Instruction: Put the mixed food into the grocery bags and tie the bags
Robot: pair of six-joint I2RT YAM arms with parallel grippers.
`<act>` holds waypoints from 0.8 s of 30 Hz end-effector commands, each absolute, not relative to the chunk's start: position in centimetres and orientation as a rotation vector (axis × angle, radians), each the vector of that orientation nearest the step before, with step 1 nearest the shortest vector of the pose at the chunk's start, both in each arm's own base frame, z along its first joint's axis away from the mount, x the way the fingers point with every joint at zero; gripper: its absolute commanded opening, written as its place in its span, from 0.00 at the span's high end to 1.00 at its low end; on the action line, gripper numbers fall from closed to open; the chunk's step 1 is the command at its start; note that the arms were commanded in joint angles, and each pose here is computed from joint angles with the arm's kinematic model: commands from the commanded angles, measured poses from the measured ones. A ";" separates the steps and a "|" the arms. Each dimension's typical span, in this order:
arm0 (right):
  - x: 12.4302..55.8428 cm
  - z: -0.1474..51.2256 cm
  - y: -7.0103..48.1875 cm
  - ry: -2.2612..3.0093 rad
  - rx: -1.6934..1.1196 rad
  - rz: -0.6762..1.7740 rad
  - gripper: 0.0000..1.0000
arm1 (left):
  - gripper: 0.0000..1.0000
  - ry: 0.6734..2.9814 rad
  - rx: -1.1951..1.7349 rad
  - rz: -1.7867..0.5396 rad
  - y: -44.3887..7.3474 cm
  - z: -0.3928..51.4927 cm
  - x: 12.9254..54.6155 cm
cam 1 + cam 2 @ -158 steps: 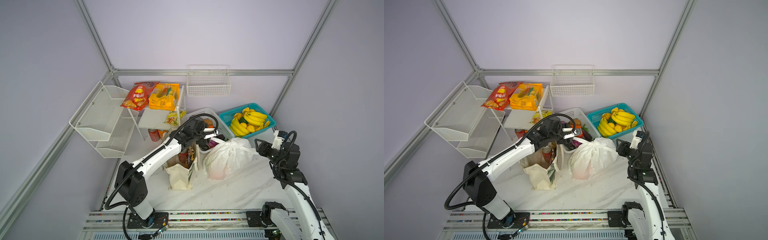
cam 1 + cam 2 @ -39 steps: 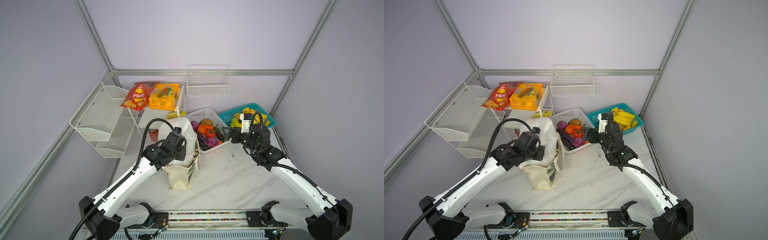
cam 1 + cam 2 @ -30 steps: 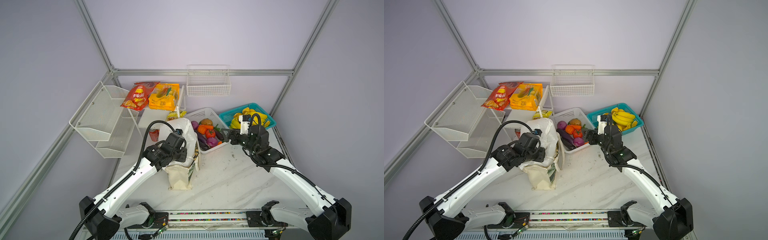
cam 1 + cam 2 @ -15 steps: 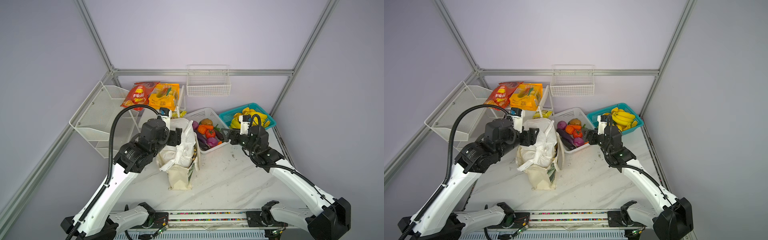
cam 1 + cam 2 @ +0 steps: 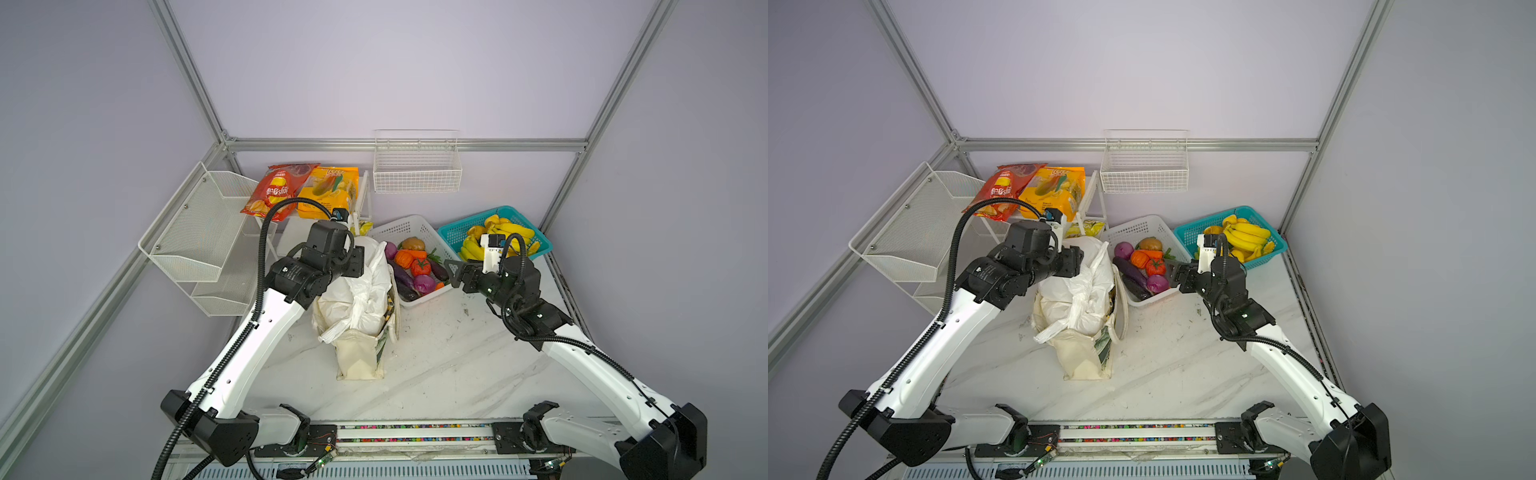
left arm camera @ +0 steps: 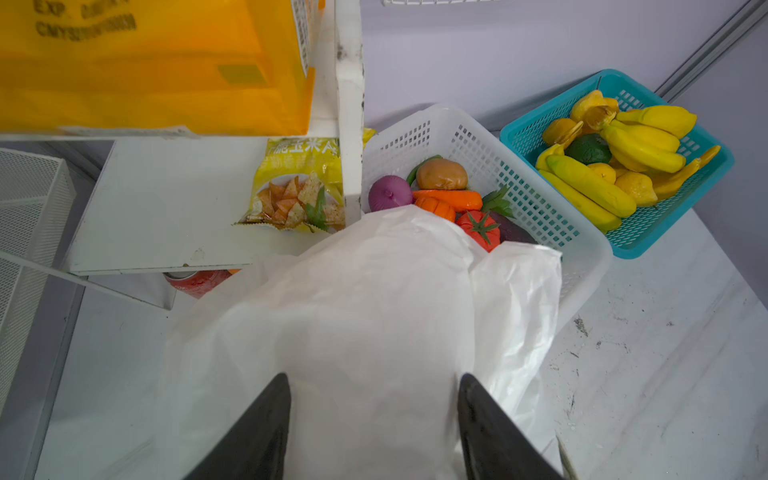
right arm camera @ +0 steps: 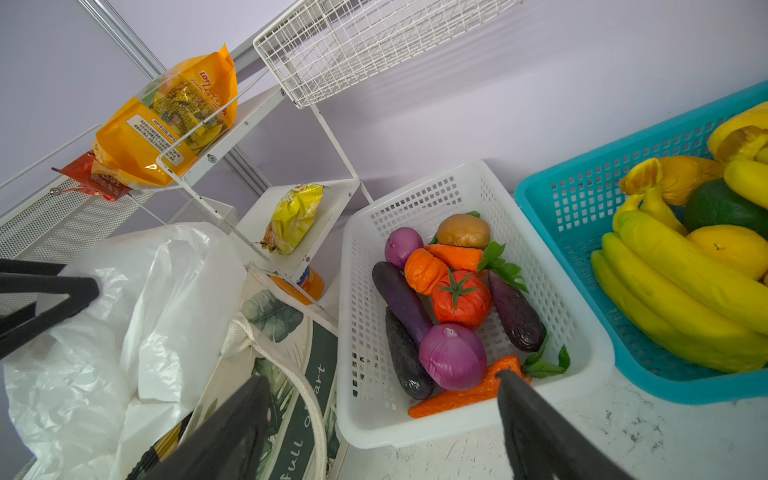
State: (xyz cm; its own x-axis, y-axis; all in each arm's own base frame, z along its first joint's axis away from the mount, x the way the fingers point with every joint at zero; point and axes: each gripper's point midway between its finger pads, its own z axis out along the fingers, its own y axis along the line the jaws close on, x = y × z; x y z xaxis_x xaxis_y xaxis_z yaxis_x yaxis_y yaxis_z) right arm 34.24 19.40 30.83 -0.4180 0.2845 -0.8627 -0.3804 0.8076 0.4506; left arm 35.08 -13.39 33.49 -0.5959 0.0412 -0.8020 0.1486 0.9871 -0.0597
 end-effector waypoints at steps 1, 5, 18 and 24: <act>34.0 31.2 19.3 1.841 -0.075 0.734 0.13 | 0.38 2.317 0.128 -0.152 -12.9 29.6 34.3; 33.8 31.2 19.1 1.837 -0.068 0.728 0.13 | 0.40 2.397 0.124 -0.188 -12.6 26.6 33.5; 33.6 30.8 19.0 1.839 -0.060 0.735 0.13 | 0.40 2.610 0.164 -0.248 -13.5 19.8 31.4; 33.6 30.5 19.0 1.844 -0.062 0.733 0.13 | 0.38 2.694 0.153 -0.209 -13.4 16.6 31.5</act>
State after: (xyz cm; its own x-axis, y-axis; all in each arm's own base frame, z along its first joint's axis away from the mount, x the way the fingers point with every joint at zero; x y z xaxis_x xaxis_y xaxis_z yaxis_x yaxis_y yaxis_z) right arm 33.83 19.08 29.88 -0.4250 0.2817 -0.8602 -0.3709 0.8127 0.4494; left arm 32.65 -13.73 19.80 -0.8514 0.0688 -0.5199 0.1568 0.9794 -0.1272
